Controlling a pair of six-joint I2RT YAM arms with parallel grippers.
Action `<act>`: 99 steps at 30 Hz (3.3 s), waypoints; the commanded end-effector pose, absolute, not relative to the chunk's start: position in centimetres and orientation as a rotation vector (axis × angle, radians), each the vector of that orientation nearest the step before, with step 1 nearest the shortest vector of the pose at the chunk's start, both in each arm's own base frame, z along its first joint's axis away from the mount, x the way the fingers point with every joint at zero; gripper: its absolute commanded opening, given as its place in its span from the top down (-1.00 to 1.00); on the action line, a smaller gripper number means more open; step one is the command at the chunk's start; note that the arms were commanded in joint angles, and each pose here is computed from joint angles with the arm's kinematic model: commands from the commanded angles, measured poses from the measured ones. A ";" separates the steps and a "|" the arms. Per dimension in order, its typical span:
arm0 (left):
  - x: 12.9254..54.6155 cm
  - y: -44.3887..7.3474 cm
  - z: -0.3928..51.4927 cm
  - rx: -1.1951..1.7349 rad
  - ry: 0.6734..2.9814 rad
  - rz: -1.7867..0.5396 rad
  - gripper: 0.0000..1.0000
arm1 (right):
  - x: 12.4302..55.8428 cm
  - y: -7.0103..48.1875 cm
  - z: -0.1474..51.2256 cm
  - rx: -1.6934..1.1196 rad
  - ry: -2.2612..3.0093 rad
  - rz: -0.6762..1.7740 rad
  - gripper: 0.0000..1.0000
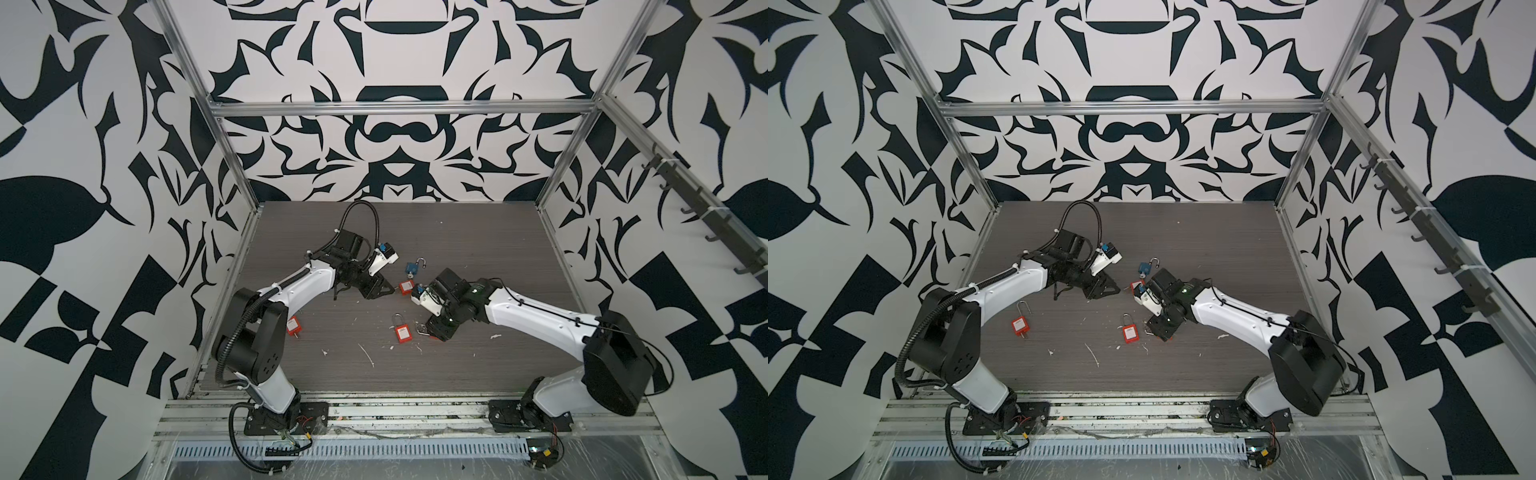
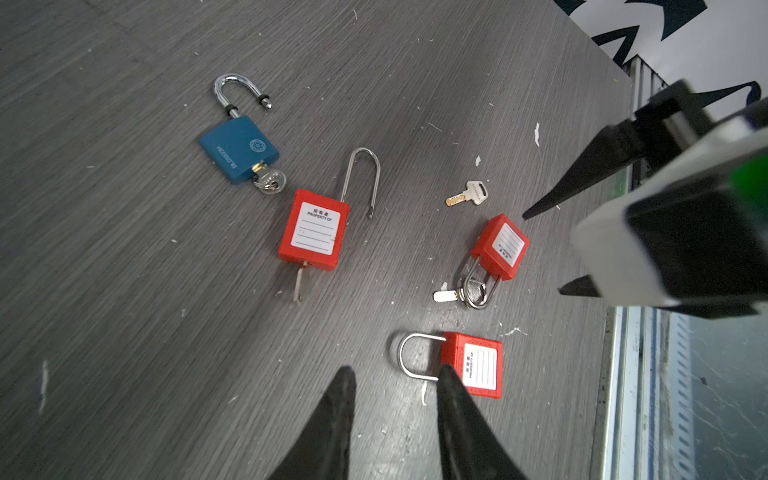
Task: Lock with the key
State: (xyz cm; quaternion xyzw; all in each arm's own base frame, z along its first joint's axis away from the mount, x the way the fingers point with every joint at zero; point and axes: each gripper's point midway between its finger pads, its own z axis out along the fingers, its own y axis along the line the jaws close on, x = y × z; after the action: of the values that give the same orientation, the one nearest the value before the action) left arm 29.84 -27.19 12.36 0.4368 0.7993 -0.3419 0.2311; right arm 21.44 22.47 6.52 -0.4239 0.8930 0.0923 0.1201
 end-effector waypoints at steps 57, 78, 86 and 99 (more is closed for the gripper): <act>28.5 -26.7 14.2 1.173 2.172 -0.959 0.27 | 23.4 20.6 3.6 -0.584 2.847 -0.084 -0.01; 28.6 -26.4 14.7 1.144 2.172 -0.931 0.26 | 25.6 21.0 5.4 -0.445 2.761 -0.092 -0.04; 28.9 -25.8 15.0 1.154 2.119 -0.852 0.25 | 29.0 23.2 10.9 -0.592 2.426 0.032 -0.41; 29.8 -24.5 16.4 1.050 2.042 -0.717 0.25 | 30.3 28.7 12.0 -1.476 1.839 0.292 -0.55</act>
State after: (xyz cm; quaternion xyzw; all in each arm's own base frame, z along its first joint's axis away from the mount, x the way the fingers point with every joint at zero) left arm 29.26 -24.84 15.45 0.4154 0.7971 -0.2891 0.3294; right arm 30.75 26.25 10.26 -0.4504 0.8150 0.0767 0.3565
